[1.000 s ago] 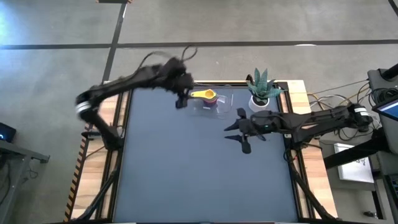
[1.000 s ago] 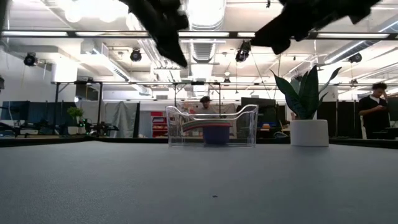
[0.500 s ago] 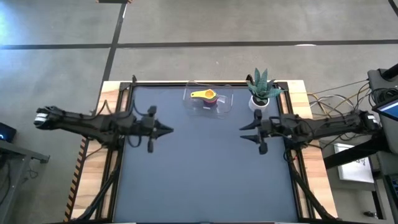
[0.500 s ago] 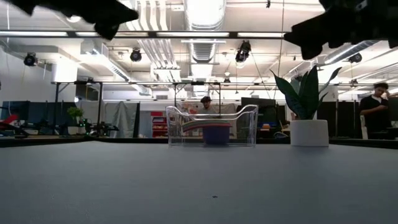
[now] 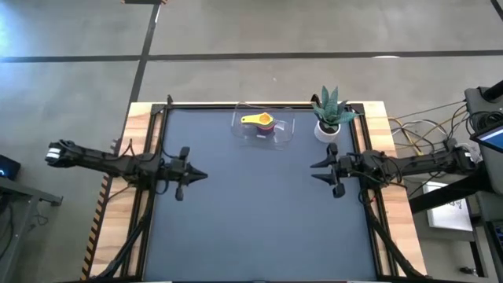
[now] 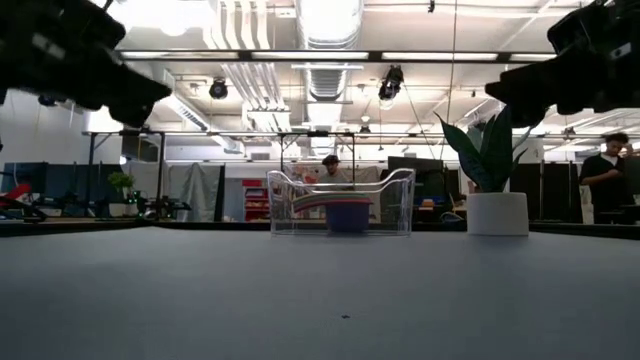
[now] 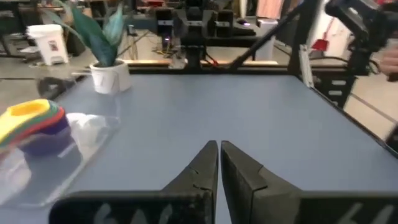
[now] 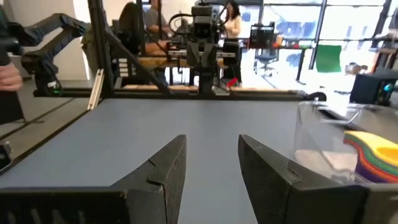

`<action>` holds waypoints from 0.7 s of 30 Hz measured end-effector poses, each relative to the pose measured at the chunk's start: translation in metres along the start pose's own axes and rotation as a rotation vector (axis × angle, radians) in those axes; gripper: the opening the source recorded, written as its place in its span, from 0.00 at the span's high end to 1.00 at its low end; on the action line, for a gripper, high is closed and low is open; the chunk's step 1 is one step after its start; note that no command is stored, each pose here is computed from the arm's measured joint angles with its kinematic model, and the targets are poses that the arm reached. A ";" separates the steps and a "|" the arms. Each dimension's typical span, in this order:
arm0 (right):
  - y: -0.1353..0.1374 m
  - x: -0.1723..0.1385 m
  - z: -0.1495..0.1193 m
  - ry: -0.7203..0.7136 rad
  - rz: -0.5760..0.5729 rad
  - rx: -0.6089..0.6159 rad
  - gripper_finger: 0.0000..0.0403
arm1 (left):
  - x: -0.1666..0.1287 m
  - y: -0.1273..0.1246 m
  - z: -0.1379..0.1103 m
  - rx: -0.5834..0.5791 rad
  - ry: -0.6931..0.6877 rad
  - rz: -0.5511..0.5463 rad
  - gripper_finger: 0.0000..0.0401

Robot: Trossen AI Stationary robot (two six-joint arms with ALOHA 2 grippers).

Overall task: Nest measuring cups in basket
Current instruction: Return to Home Position

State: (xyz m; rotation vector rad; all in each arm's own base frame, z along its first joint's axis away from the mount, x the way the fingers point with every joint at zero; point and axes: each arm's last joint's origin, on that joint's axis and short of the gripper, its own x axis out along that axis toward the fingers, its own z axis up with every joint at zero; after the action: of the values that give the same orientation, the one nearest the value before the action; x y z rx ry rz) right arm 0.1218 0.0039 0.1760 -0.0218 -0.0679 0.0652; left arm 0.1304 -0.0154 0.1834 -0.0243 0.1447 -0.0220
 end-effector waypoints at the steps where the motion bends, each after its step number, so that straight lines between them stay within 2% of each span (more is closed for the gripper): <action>1: 0.000 -0.001 -0.001 0.010 0.005 0.004 0.66 | -0.002 0.000 -0.006 0.000 0.000 -0.013 1.00; 6: 0.001 -0.003 0.000 0.003 0.026 0.006 0.72 | -0.010 0.001 -0.027 0.010 -0.030 -0.053 1.00; 8: 0.001 -0.005 0.003 -0.027 0.024 -0.013 0.77 | -0.014 0.001 -0.027 0.009 -0.019 -0.063 1.00; 14: 0.001 -0.019 0.015 -0.154 0.024 -0.093 0.96 | -0.030 0.000 -0.017 0.032 -0.101 -0.143 1.00; 19: 0.002 -0.026 0.011 -0.130 0.037 -0.107 0.98 | -0.035 0.000 -0.014 0.077 -0.125 -0.172 1.00; 21: 0.003 -0.025 0.011 -0.130 0.054 -0.136 0.98 | -0.034 0.000 -0.014 0.075 -0.185 -0.175 1.00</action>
State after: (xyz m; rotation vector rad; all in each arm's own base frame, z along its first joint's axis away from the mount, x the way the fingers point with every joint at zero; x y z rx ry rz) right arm 0.0955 0.0052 0.1849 -0.1555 -0.2018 0.1164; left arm 0.0945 -0.0151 0.1745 0.0362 -0.0436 -0.1991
